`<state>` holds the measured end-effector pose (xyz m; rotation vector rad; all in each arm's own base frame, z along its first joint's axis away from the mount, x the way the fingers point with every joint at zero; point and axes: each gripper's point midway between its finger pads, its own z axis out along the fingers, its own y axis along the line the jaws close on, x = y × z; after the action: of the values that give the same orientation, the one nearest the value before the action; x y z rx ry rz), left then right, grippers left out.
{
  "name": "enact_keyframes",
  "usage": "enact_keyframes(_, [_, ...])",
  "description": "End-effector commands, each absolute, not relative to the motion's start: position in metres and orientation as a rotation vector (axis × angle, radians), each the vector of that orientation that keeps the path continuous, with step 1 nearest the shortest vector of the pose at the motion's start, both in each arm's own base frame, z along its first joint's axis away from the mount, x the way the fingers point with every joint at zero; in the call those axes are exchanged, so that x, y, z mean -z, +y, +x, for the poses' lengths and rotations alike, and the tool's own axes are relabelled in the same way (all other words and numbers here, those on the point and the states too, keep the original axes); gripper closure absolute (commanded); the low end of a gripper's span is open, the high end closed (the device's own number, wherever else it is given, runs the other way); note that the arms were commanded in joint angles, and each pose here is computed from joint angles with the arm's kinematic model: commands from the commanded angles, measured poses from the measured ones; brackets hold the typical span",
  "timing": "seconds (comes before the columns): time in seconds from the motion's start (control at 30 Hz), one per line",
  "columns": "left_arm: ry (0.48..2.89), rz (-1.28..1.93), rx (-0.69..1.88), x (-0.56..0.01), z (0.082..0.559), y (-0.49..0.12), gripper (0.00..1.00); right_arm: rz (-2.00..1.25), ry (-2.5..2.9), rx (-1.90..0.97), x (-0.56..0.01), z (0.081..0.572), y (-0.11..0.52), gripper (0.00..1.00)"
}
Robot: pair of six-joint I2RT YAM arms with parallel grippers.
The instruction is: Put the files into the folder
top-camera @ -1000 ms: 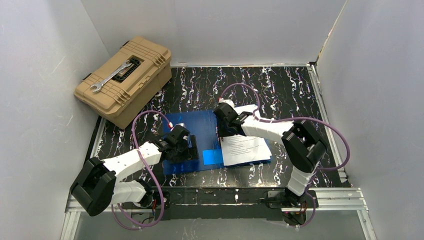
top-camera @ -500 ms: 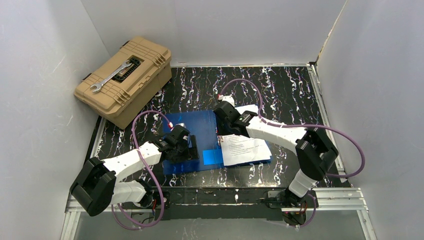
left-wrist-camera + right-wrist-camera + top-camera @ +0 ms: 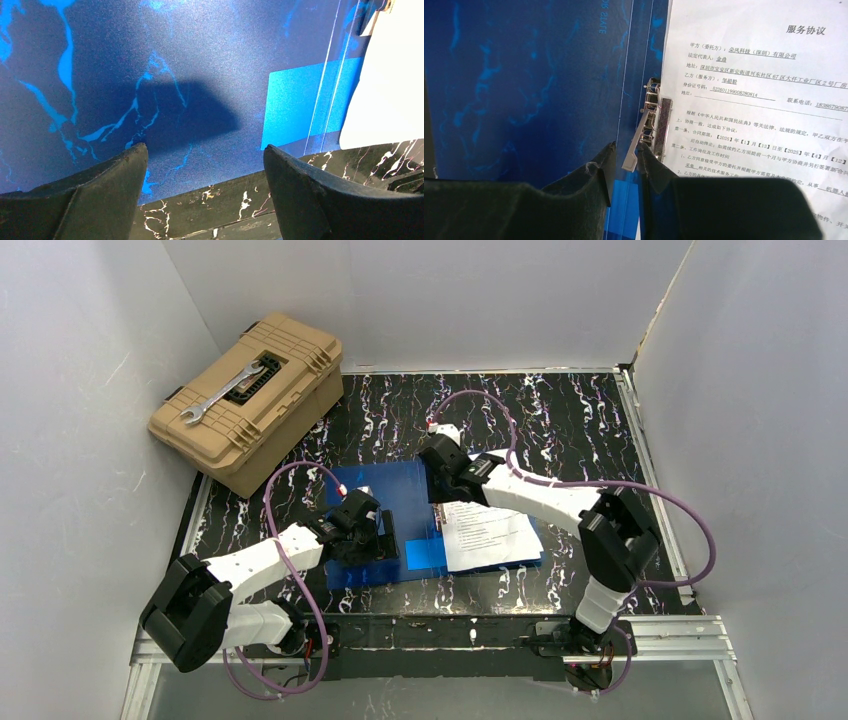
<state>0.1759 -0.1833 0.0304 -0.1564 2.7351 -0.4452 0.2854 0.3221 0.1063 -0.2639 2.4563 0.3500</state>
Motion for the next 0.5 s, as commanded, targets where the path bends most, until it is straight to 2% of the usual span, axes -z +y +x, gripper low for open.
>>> enact_keyframes(0.0, [2.771, -0.152, 0.416, -0.024, 0.168, -0.176, 0.17, -0.301, 2.453, -0.358, -0.106, 0.286, 0.334, 0.71])
enact_keyframes(0.47, [2.770, -0.168, 0.413, -0.022, 0.167, -0.175, 0.17, -0.359, 2.484, -0.283, -0.091, 0.273, 0.331, 0.79])
